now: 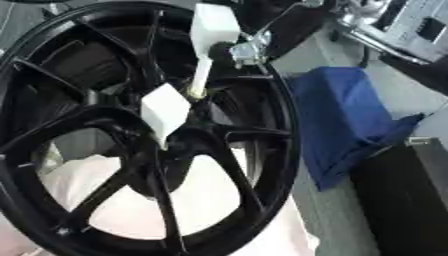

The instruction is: Pull the pin out of the wheel hub.

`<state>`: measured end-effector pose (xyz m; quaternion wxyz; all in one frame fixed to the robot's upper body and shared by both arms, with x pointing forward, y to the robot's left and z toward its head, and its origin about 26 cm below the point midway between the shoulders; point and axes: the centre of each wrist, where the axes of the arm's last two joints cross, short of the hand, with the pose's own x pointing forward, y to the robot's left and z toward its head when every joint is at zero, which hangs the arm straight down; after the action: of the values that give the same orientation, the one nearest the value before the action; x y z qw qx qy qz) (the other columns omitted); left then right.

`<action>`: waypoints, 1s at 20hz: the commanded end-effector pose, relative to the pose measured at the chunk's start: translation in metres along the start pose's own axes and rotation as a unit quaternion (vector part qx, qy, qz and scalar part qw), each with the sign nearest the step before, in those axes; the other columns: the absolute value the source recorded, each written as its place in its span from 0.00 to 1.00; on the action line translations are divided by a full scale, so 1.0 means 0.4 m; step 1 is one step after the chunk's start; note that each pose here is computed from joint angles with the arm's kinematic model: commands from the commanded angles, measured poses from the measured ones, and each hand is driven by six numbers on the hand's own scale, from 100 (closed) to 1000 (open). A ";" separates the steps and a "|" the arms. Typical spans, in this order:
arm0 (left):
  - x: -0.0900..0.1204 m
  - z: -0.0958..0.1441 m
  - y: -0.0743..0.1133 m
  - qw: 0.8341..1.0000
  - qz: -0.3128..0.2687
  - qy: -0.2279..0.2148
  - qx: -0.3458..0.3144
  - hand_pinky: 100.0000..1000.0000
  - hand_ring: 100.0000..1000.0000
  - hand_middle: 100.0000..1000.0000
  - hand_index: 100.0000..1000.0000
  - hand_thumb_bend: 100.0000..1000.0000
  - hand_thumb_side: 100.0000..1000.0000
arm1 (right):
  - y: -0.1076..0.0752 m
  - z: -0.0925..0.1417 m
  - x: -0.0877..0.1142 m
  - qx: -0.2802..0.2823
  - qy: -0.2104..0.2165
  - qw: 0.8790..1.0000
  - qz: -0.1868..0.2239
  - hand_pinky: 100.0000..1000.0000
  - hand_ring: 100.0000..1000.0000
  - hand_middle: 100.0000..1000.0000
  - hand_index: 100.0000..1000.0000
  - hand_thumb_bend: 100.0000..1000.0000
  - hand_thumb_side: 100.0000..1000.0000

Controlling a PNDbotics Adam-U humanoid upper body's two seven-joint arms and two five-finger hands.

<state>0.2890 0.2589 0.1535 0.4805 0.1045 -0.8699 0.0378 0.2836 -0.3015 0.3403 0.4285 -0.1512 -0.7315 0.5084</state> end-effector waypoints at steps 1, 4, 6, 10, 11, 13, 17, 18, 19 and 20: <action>0.017 -0.005 0.010 1.000 -0.003 -0.015 0.005 0.87 0.47 0.52 0.71 0.36 0.64 | -0.059 0.034 0.021 -0.055 0.000 0.998 0.006 0.81 0.51 0.05 0.26 0.18 0.09; 0.017 -0.005 0.017 1.000 -0.006 -0.018 0.014 0.87 0.47 0.52 0.71 0.36 0.64 | -0.065 0.074 -0.016 -0.121 0.018 0.992 -0.031 0.83 0.52 0.06 0.28 0.09 0.02; 0.016 -0.006 0.024 0.999 -0.010 -0.020 0.024 0.87 0.47 0.52 0.71 0.36 0.64 | -0.048 0.107 -0.059 -0.171 0.041 0.982 -0.061 0.84 0.52 0.06 0.28 0.05 0.00; 0.014 -0.005 0.033 0.999 -0.012 -0.022 0.040 0.87 0.47 0.52 0.71 0.36 0.64 | 0.010 0.178 -0.145 -0.263 0.093 0.956 -0.096 0.85 0.52 0.07 0.30 0.00 0.00; 0.014 -0.005 0.034 0.999 -0.012 -0.023 0.042 0.87 0.47 0.52 0.71 0.36 0.64 | 0.029 0.195 -0.164 -0.280 0.108 0.948 -0.102 0.85 0.53 0.08 0.31 0.00 0.00; 0.014 -0.005 0.035 0.999 -0.012 -0.023 0.044 0.87 0.47 0.52 0.71 0.36 0.64 | 0.061 0.229 -0.198 -0.310 0.140 0.936 -0.090 0.84 0.54 0.09 0.32 0.00 0.00; 0.014 -0.004 0.033 0.999 -0.010 -0.022 0.044 0.87 0.47 0.52 0.71 0.36 0.64 | 0.112 0.289 -0.261 -0.374 0.204 0.904 -0.046 0.84 0.56 0.11 0.34 0.00 0.00; 0.013 -0.004 0.032 0.999 -0.009 -0.021 0.044 0.87 0.47 0.52 0.71 0.36 0.64 | 0.125 0.303 -0.279 -0.386 0.222 0.894 -0.038 0.84 0.58 0.15 0.38 0.00 0.00; 0.013 -0.004 0.032 0.999 -0.009 -0.021 0.044 0.87 0.47 0.52 0.71 0.36 0.64 | 0.135 0.315 -0.295 -0.393 0.240 0.887 -0.031 0.85 0.60 0.19 0.42 0.00 0.00; 0.013 -0.004 0.032 0.999 -0.008 -0.021 0.044 0.87 0.47 0.52 0.71 0.36 0.64 | 0.145 0.325 -0.309 -0.393 0.256 0.883 -0.027 0.89 0.71 0.44 0.65 0.00 0.00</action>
<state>0.2873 0.2706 0.1525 0.4698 0.1321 -0.8701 0.0698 0.2441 -0.4295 0.2119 0.5319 -0.3816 -0.7469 0.1161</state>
